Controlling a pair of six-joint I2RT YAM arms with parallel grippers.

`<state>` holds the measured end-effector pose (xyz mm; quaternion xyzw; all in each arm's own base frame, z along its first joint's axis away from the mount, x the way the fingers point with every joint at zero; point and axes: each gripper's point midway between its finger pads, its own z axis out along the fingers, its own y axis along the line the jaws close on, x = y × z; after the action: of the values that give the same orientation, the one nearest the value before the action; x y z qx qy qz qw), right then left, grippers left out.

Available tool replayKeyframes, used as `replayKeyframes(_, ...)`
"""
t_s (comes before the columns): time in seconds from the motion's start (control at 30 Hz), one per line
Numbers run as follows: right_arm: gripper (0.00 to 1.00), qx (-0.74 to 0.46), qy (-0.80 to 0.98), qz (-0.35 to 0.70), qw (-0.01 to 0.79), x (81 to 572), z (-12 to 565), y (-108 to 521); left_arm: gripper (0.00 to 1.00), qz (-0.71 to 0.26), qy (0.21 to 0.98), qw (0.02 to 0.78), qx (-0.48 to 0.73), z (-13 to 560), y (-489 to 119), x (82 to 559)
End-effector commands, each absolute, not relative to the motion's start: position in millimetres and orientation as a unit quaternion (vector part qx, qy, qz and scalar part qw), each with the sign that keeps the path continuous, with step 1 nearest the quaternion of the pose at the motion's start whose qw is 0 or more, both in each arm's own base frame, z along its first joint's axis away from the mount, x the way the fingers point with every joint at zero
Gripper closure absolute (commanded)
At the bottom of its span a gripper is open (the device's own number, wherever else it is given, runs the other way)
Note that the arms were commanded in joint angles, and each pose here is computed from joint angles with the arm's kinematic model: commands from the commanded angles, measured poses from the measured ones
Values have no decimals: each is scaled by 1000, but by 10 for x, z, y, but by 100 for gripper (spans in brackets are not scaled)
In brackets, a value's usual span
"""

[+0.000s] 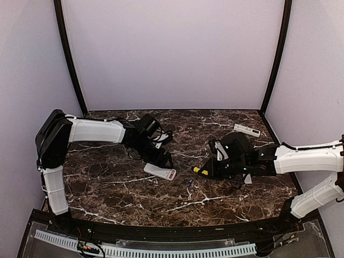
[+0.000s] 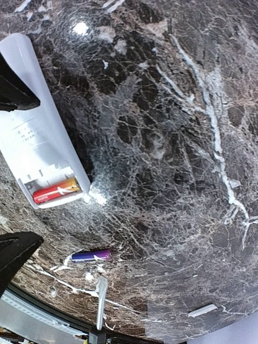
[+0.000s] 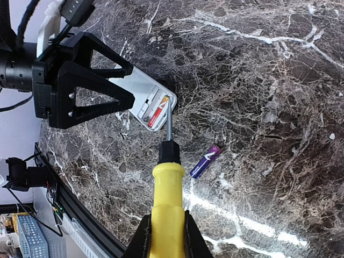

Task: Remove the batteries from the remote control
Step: Adjust the remote control without the battery cover at the center of the board.

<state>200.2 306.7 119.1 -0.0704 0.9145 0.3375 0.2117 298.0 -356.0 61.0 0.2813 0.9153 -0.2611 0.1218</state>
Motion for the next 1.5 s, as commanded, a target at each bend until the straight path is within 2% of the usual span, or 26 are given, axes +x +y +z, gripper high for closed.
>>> replayKeyframes(0.0,100,-75,908,346,226,2060,1268,3116,23,-252,913,117,298,637,-3542,3047)
replayKeyframes(0.7,100,-77,905,356,222,2040,1241,3143,23,-245,902,101,340,370,-3561,3033)
replayKeyframes(1.47,100,-86,900,368,215,2045,1224,3245,22,-248,898,129,340,374,-3688,3238)
